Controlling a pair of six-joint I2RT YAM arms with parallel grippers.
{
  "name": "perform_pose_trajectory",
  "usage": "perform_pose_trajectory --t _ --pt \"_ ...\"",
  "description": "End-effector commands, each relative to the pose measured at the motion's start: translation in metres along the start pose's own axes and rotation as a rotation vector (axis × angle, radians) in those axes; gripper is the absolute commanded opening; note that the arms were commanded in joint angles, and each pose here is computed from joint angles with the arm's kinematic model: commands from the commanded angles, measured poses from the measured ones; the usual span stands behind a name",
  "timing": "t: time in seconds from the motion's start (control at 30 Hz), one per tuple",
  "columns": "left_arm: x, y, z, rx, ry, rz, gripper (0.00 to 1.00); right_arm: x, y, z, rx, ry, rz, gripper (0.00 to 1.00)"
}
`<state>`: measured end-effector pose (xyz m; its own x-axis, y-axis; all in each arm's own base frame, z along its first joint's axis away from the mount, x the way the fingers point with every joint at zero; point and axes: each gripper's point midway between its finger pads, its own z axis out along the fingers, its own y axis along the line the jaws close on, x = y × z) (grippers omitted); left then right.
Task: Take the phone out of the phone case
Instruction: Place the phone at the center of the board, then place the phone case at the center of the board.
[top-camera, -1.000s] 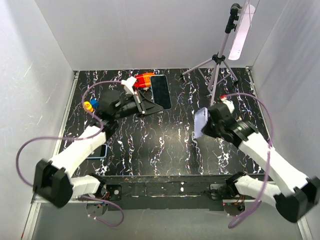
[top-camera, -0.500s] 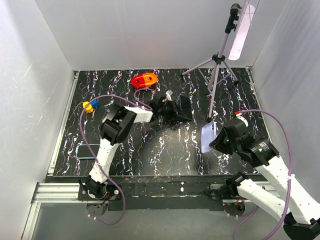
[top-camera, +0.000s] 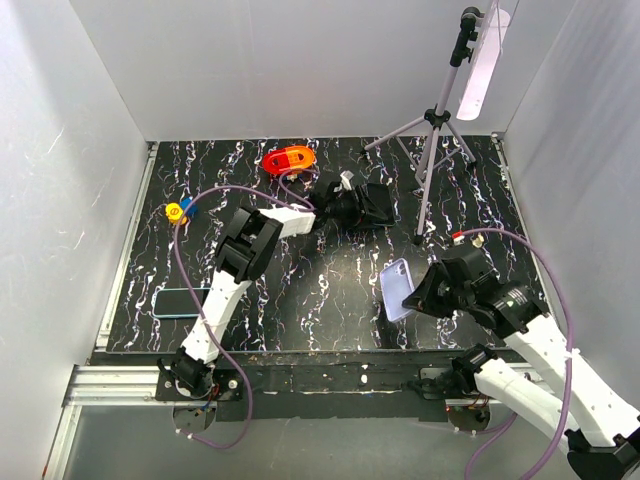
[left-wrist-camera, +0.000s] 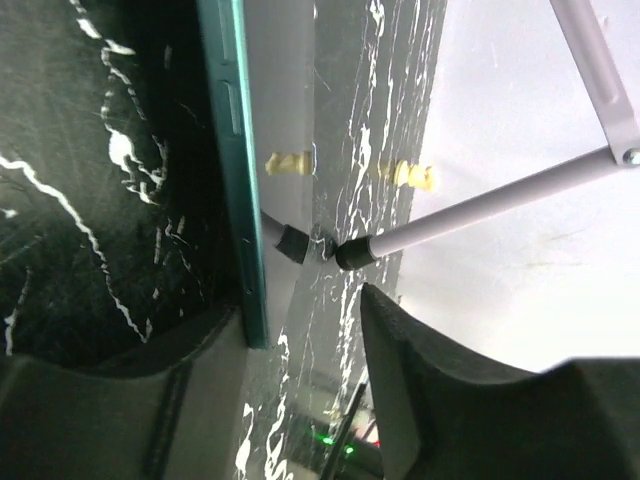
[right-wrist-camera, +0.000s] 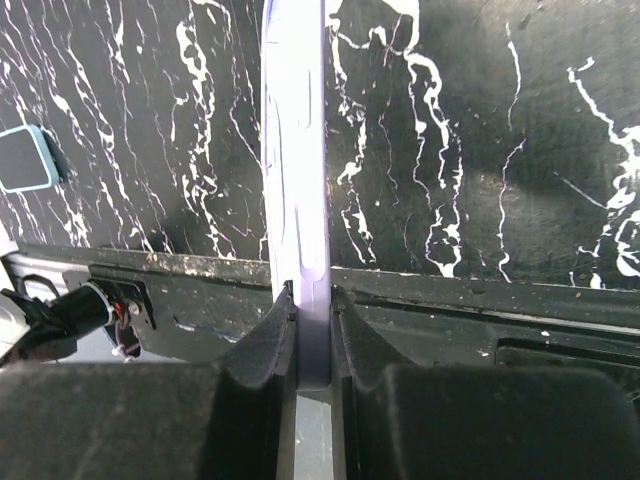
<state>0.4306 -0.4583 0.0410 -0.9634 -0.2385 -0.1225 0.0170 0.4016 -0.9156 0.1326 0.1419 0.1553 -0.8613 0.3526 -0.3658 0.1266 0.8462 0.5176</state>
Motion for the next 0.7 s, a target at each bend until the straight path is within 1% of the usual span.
perform_pose_trajectory --t 0.0,0.03,0.07,0.1,0.13,0.23,0.33,0.37,0.43,0.5,0.57,0.63,0.67 --pt "-0.004 -0.012 -0.019 -0.070 -0.007 0.046 0.50 0.005 0.018 0.008 -0.106 0.037 -0.016 0.01" --pt "-0.005 -0.011 -0.024 -0.086 -0.009 0.057 0.54 0.008 0.017 0.011 -0.103 0.051 -0.011 0.01" --pt "-0.005 -0.013 -0.029 -0.096 -0.010 0.070 0.60 0.011 0.016 0.015 -0.101 0.064 -0.007 0.01" --pt "-0.004 -0.014 -0.036 -0.113 -0.002 0.079 0.70 0.014 0.016 0.019 -0.105 0.083 -0.001 0.01" --pt "-0.006 -0.018 -0.043 -0.124 0.000 0.095 0.74 0.017 0.016 0.024 -0.101 0.103 0.004 0.01" --pt "-0.002 -0.029 -0.069 -0.153 0.001 0.132 0.83 0.024 0.011 0.038 -0.084 0.136 0.031 0.01" --pt "0.010 -0.039 -0.094 -0.161 0.006 0.141 0.90 0.025 -0.005 0.055 -0.021 0.116 0.058 0.01" --pt "0.017 -0.041 -0.102 -0.164 0.016 0.140 0.92 0.026 -0.010 0.060 -0.001 0.118 0.068 0.01" --pt "0.027 -0.043 -0.121 -0.175 0.025 0.140 0.94 0.029 -0.010 0.069 -0.015 0.130 0.071 0.01" --pt "0.038 -0.047 -0.146 -0.183 0.009 0.156 0.94 0.031 -0.006 0.075 -0.055 0.131 0.081 0.01" --pt "0.046 -0.057 -0.172 -0.193 -0.019 0.199 0.94 0.032 -0.007 0.080 -0.071 0.122 0.092 0.04" --pt "0.056 -0.059 -0.197 -0.237 -0.036 0.234 0.94 0.032 -0.017 0.081 -0.025 0.114 0.102 0.05" --pt "0.060 -0.055 -0.209 -0.275 -0.049 0.246 0.94 0.032 -0.023 0.082 0.005 0.109 0.095 0.08"
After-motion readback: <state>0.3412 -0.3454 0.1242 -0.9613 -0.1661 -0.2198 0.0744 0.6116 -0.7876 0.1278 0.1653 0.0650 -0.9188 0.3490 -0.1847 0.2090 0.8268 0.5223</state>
